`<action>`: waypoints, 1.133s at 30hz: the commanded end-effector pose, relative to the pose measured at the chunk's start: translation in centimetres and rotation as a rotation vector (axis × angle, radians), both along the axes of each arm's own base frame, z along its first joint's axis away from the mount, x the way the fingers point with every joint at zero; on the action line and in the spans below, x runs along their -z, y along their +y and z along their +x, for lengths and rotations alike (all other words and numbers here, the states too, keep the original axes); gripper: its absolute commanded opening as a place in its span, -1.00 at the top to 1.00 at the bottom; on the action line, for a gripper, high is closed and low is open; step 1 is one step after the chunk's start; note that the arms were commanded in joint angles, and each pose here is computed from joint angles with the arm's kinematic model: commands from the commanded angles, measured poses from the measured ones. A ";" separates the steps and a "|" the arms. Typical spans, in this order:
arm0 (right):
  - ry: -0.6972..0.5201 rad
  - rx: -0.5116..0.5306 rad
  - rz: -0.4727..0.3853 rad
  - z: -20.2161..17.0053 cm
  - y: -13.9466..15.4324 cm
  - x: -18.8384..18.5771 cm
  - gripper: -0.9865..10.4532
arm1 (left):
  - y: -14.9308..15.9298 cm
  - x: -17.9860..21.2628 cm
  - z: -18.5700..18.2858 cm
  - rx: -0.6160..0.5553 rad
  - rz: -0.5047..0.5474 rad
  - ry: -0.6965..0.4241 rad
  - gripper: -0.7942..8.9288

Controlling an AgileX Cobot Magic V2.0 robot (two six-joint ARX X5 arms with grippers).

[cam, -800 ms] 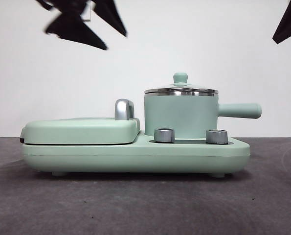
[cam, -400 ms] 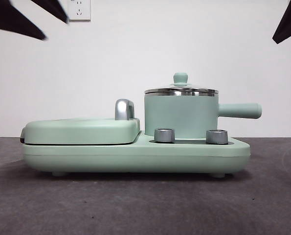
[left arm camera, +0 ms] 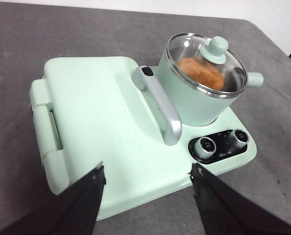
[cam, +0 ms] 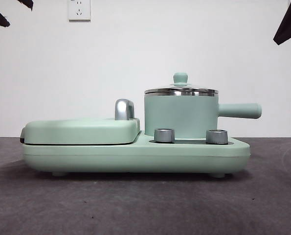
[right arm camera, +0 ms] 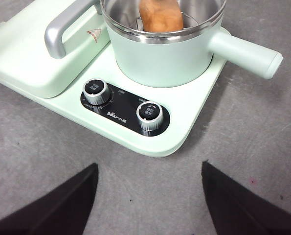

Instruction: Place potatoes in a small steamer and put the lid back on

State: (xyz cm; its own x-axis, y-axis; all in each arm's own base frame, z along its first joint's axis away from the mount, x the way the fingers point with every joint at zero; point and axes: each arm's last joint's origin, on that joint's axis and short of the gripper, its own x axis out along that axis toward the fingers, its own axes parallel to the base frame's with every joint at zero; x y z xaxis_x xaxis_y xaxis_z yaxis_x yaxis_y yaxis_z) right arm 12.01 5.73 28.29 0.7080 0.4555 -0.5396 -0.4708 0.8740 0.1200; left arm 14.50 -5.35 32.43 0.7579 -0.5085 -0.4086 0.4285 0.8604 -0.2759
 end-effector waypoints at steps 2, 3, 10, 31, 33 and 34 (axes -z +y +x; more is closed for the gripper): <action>-0.002 0.000 0.008 0.1 0.1 -0.1 0.88 | 0.0 -0.3 -0.1 0.002 -0.005 -0.022 0.82; -0.009 -0.002 0.009 0.1 0.1 -0.2 0.76 | 0.0 -0.4 -0.1 0.004 -0.004 -0.029 0.82; -0.011 -0.007 0.019 0.1 0.2 -0.2 0.77 | 0.0 -0.4 -0.1 0.004 -0.003 -0.033 0.82; -0.014 -0.007 0.020 0.1 0.2 -0.2 0.77 | 3.4 5.2 -3.6 -0.199 0.076 -0.270 0.82; -0.014 -0.007 0.020 0.2 0.2 -0.2 0.77 | 4.0 6.8 -4.2 -0.262 0.090 -0.309 0.82; -0.014 -0.007 0.020 0.2 0.2 -0.2 0.77 | 4.3 7.7 -4.4 -0.306 0.096 -0.328 0.82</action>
State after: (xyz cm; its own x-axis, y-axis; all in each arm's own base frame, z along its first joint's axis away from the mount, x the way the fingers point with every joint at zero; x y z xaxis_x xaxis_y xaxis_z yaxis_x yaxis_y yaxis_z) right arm 12.05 5.79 28.41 0.7107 0.4656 -0.5273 -0.4778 0.8697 0.1240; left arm 10.15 -1.18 25.00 0.9557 -0.2332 -0.1797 0.2164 0.9703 -0.1082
